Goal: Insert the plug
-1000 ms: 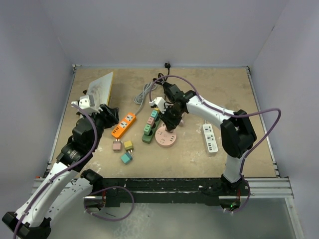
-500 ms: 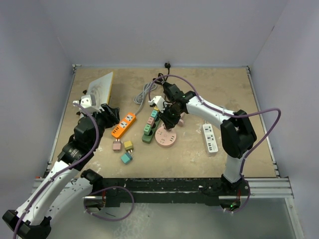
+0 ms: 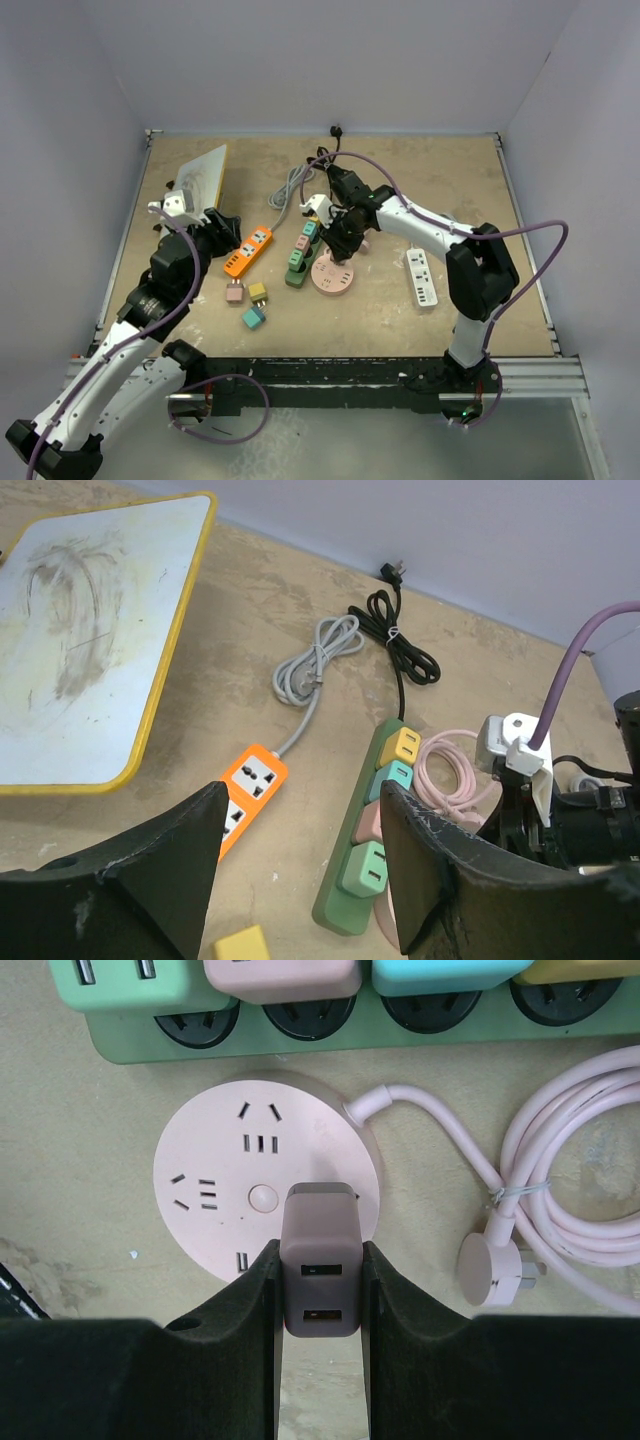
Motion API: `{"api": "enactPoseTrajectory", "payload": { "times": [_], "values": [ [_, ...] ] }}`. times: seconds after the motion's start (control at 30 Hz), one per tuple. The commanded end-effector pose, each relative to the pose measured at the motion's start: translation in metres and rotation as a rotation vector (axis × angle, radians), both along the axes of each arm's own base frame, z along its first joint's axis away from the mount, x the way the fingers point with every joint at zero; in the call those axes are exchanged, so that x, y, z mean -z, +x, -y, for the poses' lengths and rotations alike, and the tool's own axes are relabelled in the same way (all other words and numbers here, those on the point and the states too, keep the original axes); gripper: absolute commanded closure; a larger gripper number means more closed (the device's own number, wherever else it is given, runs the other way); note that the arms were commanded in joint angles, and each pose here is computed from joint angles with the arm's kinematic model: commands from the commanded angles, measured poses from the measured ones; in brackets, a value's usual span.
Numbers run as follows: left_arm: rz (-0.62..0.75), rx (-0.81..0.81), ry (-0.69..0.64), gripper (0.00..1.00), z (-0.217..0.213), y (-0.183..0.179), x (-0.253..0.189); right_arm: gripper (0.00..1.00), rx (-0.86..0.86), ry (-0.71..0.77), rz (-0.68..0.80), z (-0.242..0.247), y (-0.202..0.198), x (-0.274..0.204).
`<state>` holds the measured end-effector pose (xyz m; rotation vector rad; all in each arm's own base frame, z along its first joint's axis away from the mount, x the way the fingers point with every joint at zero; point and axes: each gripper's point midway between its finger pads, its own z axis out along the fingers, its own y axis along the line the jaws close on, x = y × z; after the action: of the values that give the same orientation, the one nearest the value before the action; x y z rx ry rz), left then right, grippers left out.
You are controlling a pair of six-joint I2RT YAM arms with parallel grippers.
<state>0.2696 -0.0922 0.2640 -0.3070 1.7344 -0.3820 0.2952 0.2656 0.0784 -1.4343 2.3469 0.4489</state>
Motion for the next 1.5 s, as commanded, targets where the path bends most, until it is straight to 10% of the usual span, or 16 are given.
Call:
{"api": "enactPoseTrajectory", "payload": {
  "times": [0.0,1.47],
  "values": [
    [0.024,0.004,-0.030,0.41,0.004,0.003,-0.005,1.00,0.007,0.020,0.004,0.000,-0.007,-0.018],
    [0.022,0.001,-0.024,0.41,0.003,0.003,-0.005,1.00,0.208,-0.331,-0.051,0.045,-0.034,0.115]
  ]
}}
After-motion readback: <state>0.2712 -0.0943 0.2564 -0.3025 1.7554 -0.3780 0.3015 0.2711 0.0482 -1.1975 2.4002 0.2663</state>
